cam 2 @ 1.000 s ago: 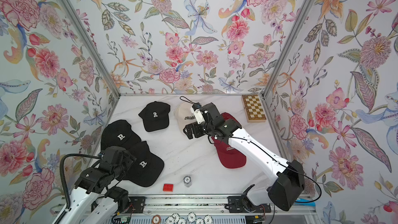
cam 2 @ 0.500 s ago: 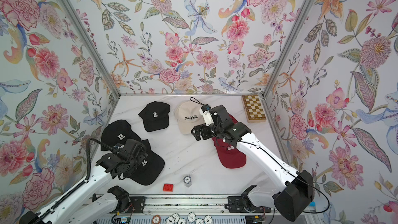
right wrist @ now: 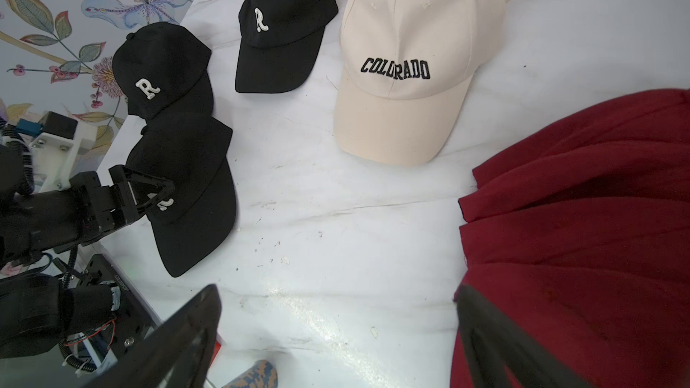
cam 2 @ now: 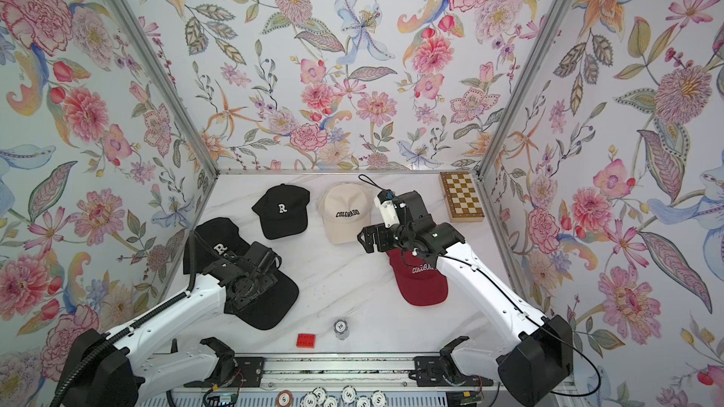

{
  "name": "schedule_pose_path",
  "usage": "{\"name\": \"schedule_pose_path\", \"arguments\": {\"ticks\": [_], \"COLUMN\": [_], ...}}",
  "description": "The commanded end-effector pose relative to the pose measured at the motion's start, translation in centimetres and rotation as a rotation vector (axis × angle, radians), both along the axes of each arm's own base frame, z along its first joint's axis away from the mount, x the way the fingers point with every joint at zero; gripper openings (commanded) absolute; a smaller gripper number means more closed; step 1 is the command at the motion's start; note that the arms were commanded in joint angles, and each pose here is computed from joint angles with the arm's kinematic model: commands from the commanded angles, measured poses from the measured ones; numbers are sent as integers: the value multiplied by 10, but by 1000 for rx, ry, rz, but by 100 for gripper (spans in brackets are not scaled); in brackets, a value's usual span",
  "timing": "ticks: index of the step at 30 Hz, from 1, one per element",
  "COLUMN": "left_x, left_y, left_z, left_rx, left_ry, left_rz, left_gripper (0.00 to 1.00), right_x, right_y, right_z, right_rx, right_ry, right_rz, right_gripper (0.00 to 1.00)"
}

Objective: Stack the baseball caps by color
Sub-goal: Pick up the baseball cap from the center of the board.

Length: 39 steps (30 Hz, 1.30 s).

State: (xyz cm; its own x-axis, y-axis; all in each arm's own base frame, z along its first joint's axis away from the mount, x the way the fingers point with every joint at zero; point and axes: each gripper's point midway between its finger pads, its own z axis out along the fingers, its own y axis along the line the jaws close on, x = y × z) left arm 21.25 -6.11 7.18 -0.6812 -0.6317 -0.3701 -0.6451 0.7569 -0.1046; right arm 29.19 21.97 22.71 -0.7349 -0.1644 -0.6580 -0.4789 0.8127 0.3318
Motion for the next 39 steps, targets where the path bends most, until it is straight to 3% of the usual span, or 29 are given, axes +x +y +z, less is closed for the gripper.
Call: {"name": "schedule_pose_path", "arguments": {"ticks": [1,9,18,21,29,39], "left_x": [10,14,25,28,24,32], "left_y": [-2,-1,-4,-6,-9,-25], "left_z": [9,-1,-11,-15,-18,2], "left_rx": [61,121,174,180,183,193], "left_ry": [-11,30,69,81,103,76], "left_rz": [-47,-75,-123,-135,-155,-195], "left_gripper": [81,76,58,46,1,0], "right_x": [-3,0,3,4,6,11], "right_y": [-3,-11,-18,-20,-25,-25], "right_z": [-5,-5,-4,-4,-4,1], "right_rx": [9,30,47,50,57,69], "right_ry": [14,25,32,33,37,33], "right_rz": [16,-4,-23,-28,-41,-42], "right_gripper": [99,99,99,99,99,99]}}
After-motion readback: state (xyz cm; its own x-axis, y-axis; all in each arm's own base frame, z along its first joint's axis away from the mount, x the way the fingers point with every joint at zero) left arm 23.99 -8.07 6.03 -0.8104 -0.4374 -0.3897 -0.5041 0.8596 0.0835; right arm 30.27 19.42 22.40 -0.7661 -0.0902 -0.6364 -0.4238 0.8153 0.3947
